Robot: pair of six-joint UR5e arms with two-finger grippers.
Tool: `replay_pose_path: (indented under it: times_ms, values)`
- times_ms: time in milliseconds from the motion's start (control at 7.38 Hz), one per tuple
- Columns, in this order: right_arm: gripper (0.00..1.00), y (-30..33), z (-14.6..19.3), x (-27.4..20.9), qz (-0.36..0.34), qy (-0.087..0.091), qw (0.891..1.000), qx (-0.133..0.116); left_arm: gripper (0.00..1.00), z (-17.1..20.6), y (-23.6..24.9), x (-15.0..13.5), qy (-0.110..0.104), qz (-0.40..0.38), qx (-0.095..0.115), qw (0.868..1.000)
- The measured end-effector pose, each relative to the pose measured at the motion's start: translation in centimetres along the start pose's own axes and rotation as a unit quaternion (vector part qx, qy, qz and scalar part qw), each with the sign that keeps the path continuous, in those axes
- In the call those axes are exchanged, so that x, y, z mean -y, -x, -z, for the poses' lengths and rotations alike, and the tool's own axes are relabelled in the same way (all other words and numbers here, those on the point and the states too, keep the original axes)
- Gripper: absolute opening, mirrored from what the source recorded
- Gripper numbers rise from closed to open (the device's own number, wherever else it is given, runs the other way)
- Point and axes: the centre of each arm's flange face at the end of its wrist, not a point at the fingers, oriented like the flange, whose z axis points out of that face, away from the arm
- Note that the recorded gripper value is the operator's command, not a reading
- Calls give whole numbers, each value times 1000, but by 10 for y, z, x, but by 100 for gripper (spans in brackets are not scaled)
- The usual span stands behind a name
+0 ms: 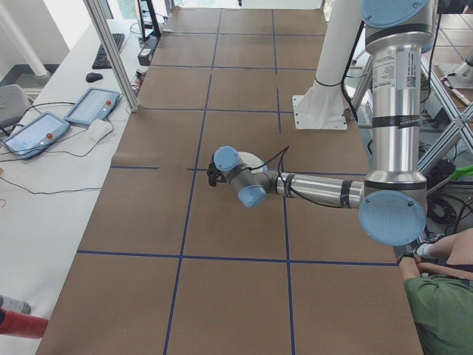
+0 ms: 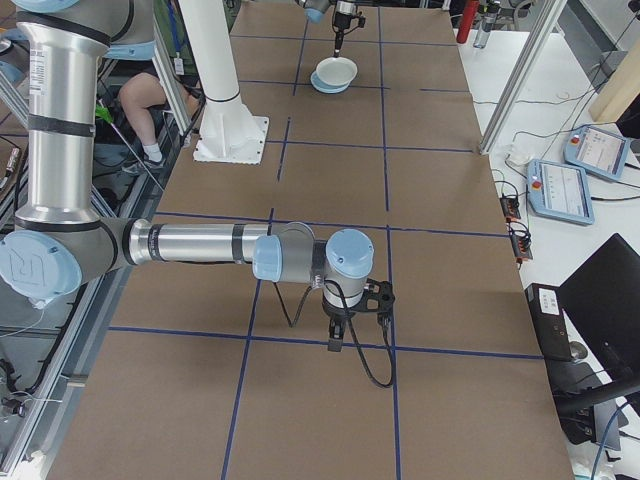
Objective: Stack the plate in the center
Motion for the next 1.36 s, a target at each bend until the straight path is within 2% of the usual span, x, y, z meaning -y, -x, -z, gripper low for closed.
replay_pose_path:
  times_ms: [136, 814, 1085, 1220, 1356]
  values:
    - [100, 0, 0, 0, 0, 0, 1000, 0, 99, 0, 0, 0, 0, 0, 0, 1000]
    - [100, 0, 0, 0, 0, 0, 1000, 0, 100, 9, -2, -6, -7, -9, -1, 1000]
    - [100, 0, 0, 0, 0, 0, 1000, 0, 100, 25, 3, -7, -25, -45, 1, 999]
    - [100, 0, 0, 0, 0, 0, 1000, 0, 100, 37, 17, -5, -41, -78, 11, 996]
    - [100, 0, 0, 0, 0, 0, 1000, 0, 100, 45, 38, -4, -57, -107, 33, 992]
